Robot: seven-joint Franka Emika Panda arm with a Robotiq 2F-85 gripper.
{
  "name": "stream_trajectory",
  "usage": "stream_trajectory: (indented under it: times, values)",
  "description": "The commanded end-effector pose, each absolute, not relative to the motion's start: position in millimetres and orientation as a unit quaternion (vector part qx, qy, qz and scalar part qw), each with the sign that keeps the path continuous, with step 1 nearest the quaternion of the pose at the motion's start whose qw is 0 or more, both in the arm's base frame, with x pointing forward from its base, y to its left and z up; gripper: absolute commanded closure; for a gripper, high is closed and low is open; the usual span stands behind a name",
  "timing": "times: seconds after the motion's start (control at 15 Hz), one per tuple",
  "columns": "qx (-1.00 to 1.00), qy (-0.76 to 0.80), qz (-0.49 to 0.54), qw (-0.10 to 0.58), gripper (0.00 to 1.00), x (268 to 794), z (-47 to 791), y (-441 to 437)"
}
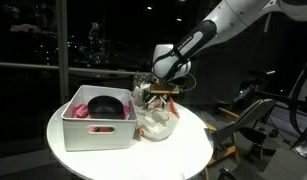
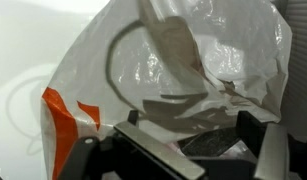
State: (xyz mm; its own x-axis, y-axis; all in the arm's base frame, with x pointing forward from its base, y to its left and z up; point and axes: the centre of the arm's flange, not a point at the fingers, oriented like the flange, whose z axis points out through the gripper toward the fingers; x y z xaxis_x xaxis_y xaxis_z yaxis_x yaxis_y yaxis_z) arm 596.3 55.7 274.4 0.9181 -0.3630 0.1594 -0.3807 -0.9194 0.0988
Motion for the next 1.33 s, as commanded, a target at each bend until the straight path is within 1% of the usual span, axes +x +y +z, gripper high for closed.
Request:
stream_trajectory:
  times: [0.0,0.27,0.33,0.47,0.53,0.8,0.93,1.07,1.2,1.27]
  values:
    - [0.979,-0.180,0.063,0.074,0.00,612,269,59]
    - [0.978,-0.182,0.043,0.088,0.00,617,263,59]
    - [0.978,-0.181,0.039,0.094,0.21,617,262,58]
    - [0.978,-0.182,0.027,0.101,0.32,616,261,57]
    - [0.977,-0.181,0.019,0.109,0.42,613,261,55]
    - [0.971,-0.168,0.002,0.168,0.72,593,258,38]
    - [0.969,-0.169,-0.005,0.180,0.87,584,256,26]
    - [0.968,-0.166,-0.015,0.187,0.94,575,257,20]
    - [0.968,-0.162,-0.022,0.189,0.97,569,260,19]
    - [0.969,-0.160,-0.023,0.189,0.95,567,263,20]
